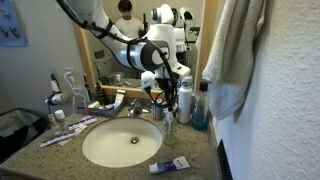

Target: Press the nozzle of the soap bottle

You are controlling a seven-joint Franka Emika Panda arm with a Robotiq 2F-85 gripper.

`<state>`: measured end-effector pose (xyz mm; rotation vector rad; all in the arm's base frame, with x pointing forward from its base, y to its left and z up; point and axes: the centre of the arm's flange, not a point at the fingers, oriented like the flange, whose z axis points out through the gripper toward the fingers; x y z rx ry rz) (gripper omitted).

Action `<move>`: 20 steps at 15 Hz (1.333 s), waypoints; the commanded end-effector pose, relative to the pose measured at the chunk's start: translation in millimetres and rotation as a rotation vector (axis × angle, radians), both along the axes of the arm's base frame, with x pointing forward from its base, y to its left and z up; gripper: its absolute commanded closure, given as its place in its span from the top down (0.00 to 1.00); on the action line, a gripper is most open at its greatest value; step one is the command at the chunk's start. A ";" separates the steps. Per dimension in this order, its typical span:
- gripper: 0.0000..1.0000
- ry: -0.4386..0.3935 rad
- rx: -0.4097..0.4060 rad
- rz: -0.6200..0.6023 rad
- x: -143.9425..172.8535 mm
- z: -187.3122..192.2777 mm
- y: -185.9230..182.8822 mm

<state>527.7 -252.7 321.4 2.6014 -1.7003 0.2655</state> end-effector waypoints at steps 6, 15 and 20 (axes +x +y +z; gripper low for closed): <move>0.00 -0.007 -0.002 -0.016 -8.5 10.9 9.3; 0.00 -0.010 -0.007 -0.012 -6.0 5.4 9.8; 0.00 -0.023 -0.009 -0.004 -4.3 1.7 11.8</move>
